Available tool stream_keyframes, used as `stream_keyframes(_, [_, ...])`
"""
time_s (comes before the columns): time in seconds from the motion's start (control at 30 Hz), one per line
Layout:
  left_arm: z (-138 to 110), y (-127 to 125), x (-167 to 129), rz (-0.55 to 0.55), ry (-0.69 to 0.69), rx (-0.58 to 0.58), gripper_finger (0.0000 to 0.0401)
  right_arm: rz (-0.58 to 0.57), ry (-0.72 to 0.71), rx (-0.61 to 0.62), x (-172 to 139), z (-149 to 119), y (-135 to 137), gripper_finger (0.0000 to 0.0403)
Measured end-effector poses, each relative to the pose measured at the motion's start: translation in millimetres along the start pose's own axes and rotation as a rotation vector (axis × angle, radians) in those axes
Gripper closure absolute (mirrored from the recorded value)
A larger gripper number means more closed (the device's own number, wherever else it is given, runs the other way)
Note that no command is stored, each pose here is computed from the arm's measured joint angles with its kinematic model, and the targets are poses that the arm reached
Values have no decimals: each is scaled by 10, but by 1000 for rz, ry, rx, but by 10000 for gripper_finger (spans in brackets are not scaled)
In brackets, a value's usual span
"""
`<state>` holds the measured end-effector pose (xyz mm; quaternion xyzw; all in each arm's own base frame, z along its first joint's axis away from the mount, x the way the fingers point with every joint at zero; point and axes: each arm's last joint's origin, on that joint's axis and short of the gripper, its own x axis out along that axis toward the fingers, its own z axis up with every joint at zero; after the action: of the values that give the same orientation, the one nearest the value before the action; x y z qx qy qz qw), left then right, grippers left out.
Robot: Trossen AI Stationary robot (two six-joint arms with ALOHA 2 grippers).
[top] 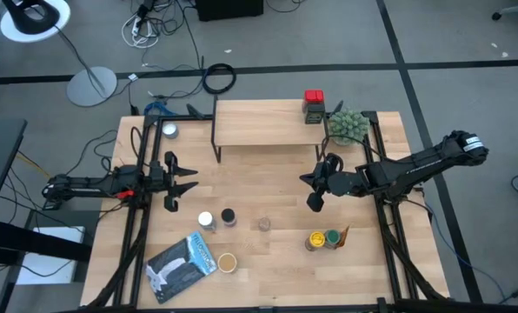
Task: Shelf spices
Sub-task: Put the gold seasoning bottle on the shelf
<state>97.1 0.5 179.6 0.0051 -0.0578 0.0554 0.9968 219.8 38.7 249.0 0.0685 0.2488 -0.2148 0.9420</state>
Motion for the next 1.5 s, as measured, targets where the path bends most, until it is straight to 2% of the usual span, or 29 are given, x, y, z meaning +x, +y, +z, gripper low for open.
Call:
stream_keyframes(0.23, [3, 1, 0, 2, -3, 0, 231, 0, 0, 1, 0, 0, 0, 398])
stream_keyframes(0.4, [70, 3, -2, 6, -72, -15, 231, 0, 0, 11, 0, 0, 0, 395])
stream_keyframes(0.6, [111, 5, -6, 0, -114, -181, 232, -1, -1, 10, 0, 0, 0, 399])
stream_keyframes(0.83, [128, 25, -9, 66, -135, -160, 232, -4, -2, 3, 0, 1, -1, 395])
stream_keyframes(1.17, [147, 24, -12, 58, -154, -189, 232, -4, -2, -6, 0, 1, -1, 400])
stream_keyframes(1.37, [394, -1, 14, 6, -84, -202, 232, -4, -2, -6, 0, 1, -1, 396])
stream_keyframes(1.5, [587, -55, 143, 2, 53, -159, 232, -4, -2, -6, 0, 1, -2, 396])
